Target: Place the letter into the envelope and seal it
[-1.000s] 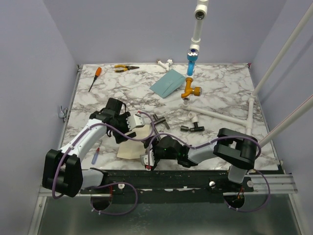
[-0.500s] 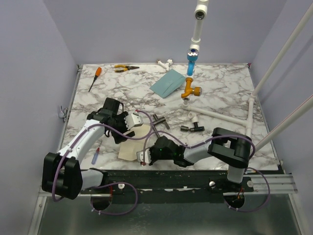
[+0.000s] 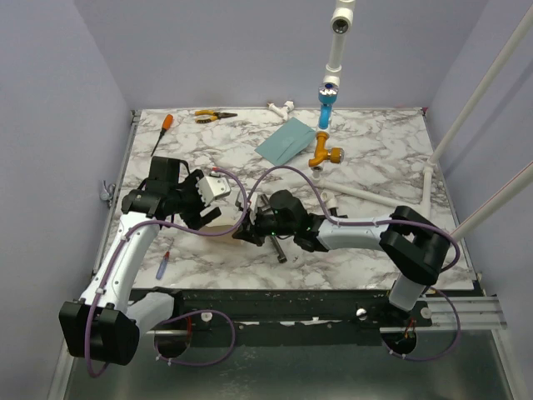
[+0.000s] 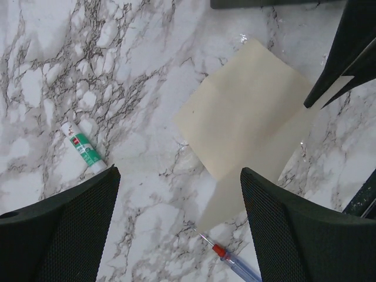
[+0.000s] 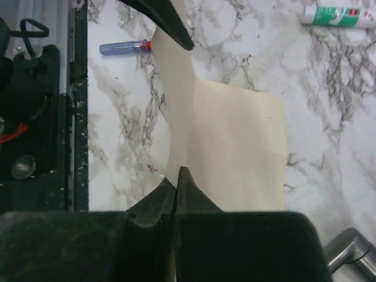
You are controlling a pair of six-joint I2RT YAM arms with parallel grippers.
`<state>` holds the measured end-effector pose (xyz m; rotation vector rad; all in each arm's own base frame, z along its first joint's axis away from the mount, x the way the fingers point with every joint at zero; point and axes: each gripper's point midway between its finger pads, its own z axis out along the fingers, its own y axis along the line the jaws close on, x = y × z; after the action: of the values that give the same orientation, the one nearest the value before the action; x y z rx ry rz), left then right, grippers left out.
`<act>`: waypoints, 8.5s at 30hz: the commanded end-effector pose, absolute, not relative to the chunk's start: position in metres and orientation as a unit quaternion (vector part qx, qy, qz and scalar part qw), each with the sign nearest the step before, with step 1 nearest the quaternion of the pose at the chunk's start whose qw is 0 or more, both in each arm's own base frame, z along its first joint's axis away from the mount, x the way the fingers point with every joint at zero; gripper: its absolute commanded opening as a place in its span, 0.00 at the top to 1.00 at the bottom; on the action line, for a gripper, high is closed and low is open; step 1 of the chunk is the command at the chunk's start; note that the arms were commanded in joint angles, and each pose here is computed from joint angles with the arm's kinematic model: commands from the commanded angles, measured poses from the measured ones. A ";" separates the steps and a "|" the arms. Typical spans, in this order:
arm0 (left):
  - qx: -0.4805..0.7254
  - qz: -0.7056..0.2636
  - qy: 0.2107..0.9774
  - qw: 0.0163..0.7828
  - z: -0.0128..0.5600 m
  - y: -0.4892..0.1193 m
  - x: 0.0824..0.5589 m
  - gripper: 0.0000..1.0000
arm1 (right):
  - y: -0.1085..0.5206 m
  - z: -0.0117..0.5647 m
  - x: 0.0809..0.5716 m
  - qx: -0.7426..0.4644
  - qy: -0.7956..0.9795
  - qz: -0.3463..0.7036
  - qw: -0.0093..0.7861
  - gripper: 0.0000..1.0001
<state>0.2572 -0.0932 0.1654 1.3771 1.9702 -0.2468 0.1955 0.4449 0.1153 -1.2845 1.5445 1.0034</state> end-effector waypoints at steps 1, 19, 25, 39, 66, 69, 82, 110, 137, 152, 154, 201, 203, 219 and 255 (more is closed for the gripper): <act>0.523 -0.118 0.761 0.366 0.175 -0.098 0.247 0.16 | 0.442 0.097 0.169 -0.451 0.701 0.468 0.294 0.99; 0.565 -0.064 0.771 0.286 0.103 -0.109 0.224 0.19 | 0.408 0.041 0.207 -0.239 0.837 0.463 0.167 0.97; 0.566 0.000 0.788 0.243 0.058 -0.096 0.244 0.26 | 0.397 0.027 0.211 -0.248 0.855 0.420 0.175 0.78; 0.566 -0.020 0.803 0.185 0.021 -0.101 0.239 0.30 | 0.385 0.077 0.204 -0.443 0.752 0.362 0.329 0.36; 0.607 -0.046 0.724 0.324 0.091 -0.124 0.238 0.18 | 0.406 0.068 0.234 -0.472 0.705 0.380 0.369 0.12; 0.619 -0.046 0.720 0.309 0.095 -0.119 0.229 0.17 | 0.409 0.061 0.241 -0.471 0.723 0.366 0.349 0.12; 0.638 -0.048 0.709 0.296 0.064 -0.109 0.204 0.01 | 0.431 0.032 0.276 -0.409 0.799 0.323 0.298 0.13; 0.687 0.077 0.638 0.339 0.027 -0.124 0.221 0.01 | 0.432 0.004 0.223 -0.429 0.818 0.370 0.099 0.41; 0.522 -0.012 0.767 0.374 0.142 -0.097 0.186 0.01 | 0.445 0.115 0.235 -0.370 0.781 0.468 0.186 0.99; 0.464 -0.133 0.712 0.511 0.278 -0.101 0.122 0.01 | 0.432 0.343 0.247 -0.267 0.645 0.546 0.463 0.99; 0.463 -0.161 0.696 0.525 0.282 -0.108 0.110 0.01 | 0.427 0.368 0.236 -0.265 0.606 0.564 0.495 0.99; 0.308 -0.394 0.623 0.601 0.350 -0.161 0.108 0.60 | 0.438 0.425 0.149 -0.340 0.444 0.674 0.482 1.00; 0.294 -0.383 0.629 0.609 0.351 -0.158 0.114 0.64 | 0.438 0.425 0.148 -0.341 0.444 0.676 0.480 0.99; 0.359 -0.373 0.586 0.624 0.347 -0.161 0.098 0.71 | 0.428 0.432 0.131 -0.361 0.411 0.693 0.470 1.00; 0.338 -0.389 0.589 0.622 0.321 -0.167 0.118 1.00 | 0.436 0.390 0.143 -0.384 0.438 0.653 0.485 0.98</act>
<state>0.1078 -0.1699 0.3347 0.8633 1.2819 -0.8774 0.1319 0.4280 0.4119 -0.9164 0.9631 1.6656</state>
